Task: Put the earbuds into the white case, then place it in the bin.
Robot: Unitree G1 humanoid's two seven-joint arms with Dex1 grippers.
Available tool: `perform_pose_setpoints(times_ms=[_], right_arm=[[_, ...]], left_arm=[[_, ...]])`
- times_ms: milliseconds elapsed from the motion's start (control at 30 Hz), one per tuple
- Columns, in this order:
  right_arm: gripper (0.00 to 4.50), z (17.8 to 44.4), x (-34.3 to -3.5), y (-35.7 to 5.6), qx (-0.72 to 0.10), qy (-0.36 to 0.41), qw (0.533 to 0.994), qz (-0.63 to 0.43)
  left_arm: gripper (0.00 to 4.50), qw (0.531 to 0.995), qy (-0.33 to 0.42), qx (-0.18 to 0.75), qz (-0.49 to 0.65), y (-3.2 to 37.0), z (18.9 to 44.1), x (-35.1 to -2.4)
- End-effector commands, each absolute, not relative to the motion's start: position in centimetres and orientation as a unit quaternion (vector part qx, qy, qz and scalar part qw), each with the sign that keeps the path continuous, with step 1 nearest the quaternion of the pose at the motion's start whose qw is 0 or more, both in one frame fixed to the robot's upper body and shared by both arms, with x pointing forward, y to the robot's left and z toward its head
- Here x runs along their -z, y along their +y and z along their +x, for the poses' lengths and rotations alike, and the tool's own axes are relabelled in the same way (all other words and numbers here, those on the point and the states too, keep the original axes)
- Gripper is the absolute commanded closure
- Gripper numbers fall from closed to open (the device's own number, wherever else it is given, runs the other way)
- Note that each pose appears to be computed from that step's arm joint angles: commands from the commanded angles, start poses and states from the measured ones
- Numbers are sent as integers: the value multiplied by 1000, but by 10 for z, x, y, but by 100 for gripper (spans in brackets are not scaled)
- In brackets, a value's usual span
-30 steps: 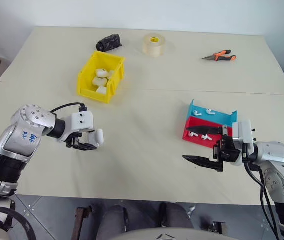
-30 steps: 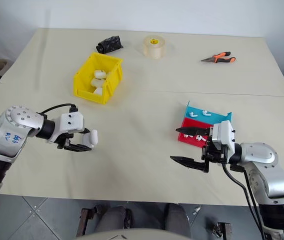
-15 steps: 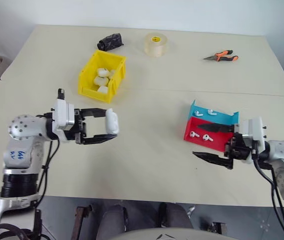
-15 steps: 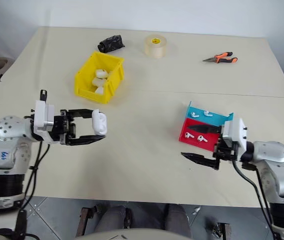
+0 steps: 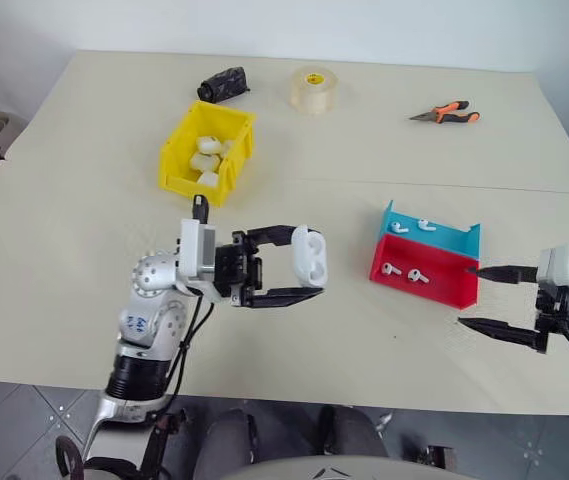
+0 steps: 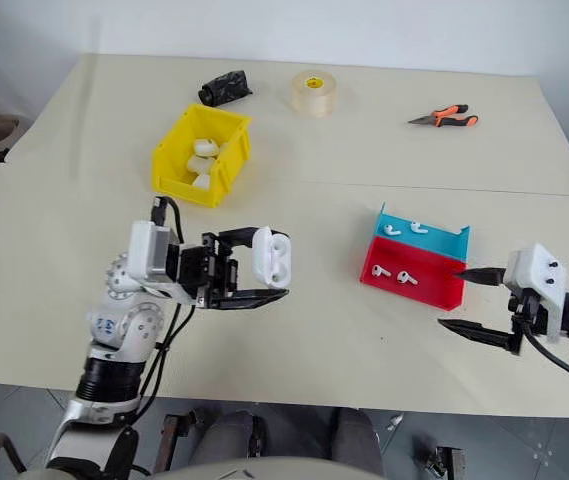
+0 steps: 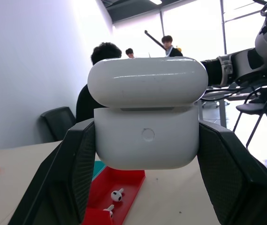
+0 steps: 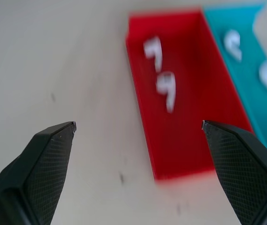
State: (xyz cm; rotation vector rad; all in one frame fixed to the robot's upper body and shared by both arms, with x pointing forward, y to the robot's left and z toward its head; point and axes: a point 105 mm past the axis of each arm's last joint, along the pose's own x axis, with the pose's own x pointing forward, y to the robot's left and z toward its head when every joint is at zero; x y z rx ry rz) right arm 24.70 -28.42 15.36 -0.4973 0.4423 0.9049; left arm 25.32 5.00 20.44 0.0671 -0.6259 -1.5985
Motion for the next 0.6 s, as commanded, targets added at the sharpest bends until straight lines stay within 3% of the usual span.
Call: perform_pose_setpoints(times_ms=[33,333,600], right_arm=[[0,251,-158,-278,-420,245,836,-254],[0,293,-160,-234,-418,310,806,-280],[0,327,-156,-231,-392,337,792,-326]], left_arm=[[169,638,-288,714,37,43,248,-203],[169,638,-267,722,31,37,247,-188],[169,635,-266,724,38,33,248,-185]])
